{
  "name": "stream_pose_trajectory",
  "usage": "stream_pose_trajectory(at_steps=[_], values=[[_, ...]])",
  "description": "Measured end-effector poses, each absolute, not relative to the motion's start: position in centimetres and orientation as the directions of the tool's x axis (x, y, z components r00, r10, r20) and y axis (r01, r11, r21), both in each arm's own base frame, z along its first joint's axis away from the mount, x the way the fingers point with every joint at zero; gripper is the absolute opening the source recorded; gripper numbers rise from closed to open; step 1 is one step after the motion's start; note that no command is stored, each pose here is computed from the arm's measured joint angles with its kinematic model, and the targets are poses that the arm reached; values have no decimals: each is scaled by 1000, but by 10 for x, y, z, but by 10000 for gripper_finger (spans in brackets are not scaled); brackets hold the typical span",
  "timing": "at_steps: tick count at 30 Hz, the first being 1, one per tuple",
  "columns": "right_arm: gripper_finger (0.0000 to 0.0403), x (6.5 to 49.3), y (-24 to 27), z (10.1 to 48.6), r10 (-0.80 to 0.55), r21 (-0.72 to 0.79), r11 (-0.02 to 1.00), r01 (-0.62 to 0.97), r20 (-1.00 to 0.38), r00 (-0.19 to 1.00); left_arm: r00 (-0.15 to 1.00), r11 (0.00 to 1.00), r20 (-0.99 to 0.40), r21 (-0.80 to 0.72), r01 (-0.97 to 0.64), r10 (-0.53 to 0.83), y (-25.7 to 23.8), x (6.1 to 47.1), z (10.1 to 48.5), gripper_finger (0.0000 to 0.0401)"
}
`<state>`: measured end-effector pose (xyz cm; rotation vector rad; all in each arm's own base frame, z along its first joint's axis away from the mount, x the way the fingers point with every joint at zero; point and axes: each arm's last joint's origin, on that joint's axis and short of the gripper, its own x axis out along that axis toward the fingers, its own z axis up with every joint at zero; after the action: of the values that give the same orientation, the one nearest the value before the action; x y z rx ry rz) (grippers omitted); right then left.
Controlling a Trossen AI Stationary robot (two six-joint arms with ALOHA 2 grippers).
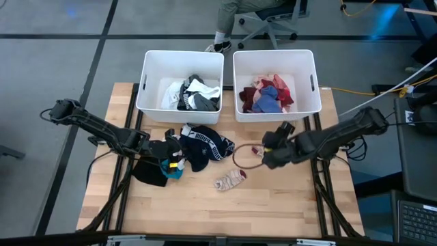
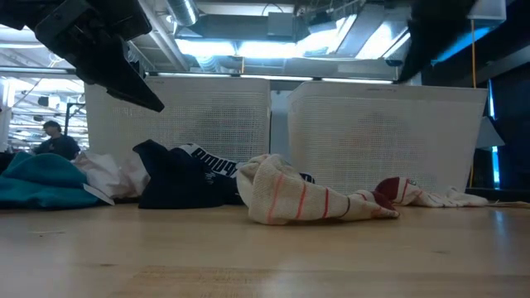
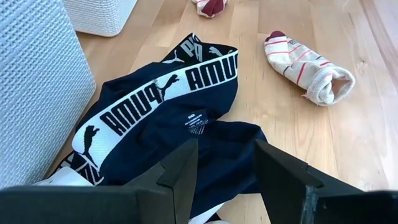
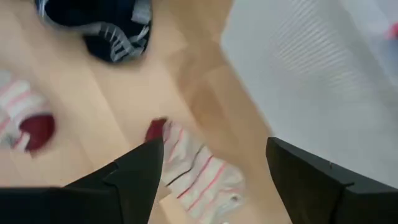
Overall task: Sort clothes
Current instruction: Put the top brown stripe sock into the right white laundry bin
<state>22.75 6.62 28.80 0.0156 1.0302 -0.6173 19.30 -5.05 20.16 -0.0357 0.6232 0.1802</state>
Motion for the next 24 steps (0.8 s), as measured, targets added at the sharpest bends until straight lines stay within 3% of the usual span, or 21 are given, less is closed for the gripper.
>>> stream_pose_trajectory(at_steps=[12, 17, 24], values=[[285, 219, 71, 183, -379, -123, 856, 502, -810, 448, 797, 984, -583, 21, -179, 157, -51, 193, 202, 143], [285, 214, 67, 160, -440, -113, 826, 552, -741, 507, 798, 984, -582, 26, -175, 157, -51, 193, 202, 143], [285, 209, 65, 142, -409, -43, 840, 542, -705, 579, 798, 984, -581, 23, -178, 158, -51, 193, 202, 143]])
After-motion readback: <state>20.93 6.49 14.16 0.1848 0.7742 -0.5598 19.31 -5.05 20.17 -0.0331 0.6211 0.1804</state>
